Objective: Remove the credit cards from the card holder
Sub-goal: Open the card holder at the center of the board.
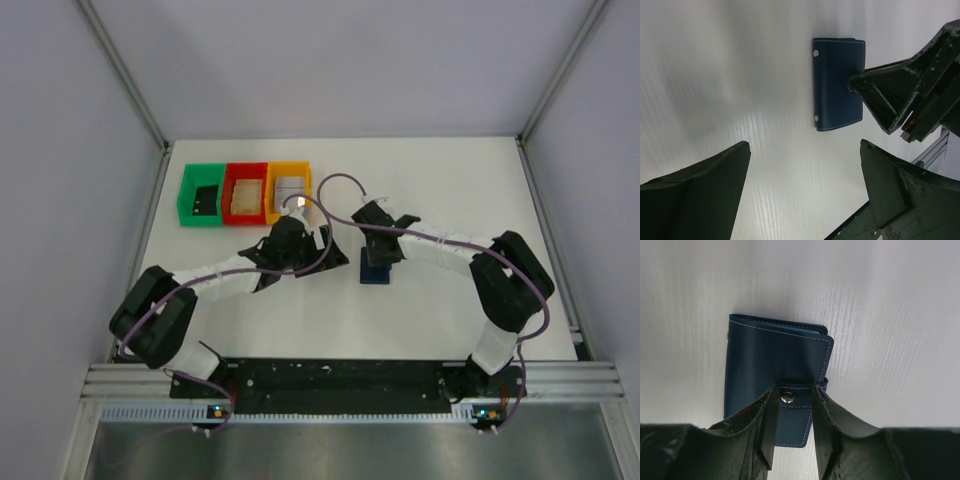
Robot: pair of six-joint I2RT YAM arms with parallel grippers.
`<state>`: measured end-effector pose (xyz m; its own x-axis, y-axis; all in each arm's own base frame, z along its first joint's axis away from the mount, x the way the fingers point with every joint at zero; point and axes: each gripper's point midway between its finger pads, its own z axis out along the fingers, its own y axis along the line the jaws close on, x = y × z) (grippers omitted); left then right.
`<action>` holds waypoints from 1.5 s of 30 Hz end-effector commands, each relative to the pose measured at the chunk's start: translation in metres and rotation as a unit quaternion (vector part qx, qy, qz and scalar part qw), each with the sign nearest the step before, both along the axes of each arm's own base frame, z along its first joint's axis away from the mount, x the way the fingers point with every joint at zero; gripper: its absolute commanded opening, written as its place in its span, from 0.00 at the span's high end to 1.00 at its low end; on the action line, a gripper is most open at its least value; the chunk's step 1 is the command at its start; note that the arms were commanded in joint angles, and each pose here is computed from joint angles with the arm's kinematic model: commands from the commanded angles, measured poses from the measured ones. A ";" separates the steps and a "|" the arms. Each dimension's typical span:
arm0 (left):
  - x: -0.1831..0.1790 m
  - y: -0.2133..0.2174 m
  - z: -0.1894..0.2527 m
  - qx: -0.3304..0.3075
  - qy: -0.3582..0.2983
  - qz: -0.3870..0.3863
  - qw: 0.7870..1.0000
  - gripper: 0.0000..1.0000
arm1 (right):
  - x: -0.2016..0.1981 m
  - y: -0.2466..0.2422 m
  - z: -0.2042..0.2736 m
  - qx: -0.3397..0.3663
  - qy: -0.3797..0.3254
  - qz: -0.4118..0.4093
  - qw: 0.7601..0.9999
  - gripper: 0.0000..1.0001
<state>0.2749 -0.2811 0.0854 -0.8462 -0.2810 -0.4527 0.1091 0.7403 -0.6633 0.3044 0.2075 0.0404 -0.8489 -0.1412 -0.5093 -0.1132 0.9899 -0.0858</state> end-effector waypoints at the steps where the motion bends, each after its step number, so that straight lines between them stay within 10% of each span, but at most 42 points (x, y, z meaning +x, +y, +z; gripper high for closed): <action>1: 0.017 -0.025 0.017 -0.034 -0.025 -0.017 0.999 0.06 | -0.013 0.014 0.005 0.042 0.013 0.017 0.999 0.66; 20: 0.023 -0.037 0.004 -0.023 -0.028 -0.021 0.999 0.20 | -0.017 0.004 -0.003 0.029 0.013 0.003 0.999 0.53; 34: 0.021 -0.060 -0.020 -0.006 -0.005 -0.046 0.999 0.24 | -0.020 0.013 -0.012 0.050 0.018 0.030 0.998 1.00; 45: 0.033 -0.066 -0.048 0.019 0.009 -0.042 0.999 0.31 | -0.021 0.035 0.006 0.111 -0.004 0.091 0.990 1.00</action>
<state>0.3003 -0.3431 0.0445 -0.8814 -0.2015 -0.4272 0.1490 0.7396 -0.6563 0.2927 0.2255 0.0403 -0.8298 -0.1478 -0.5381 -0.2033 0.9781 0.0448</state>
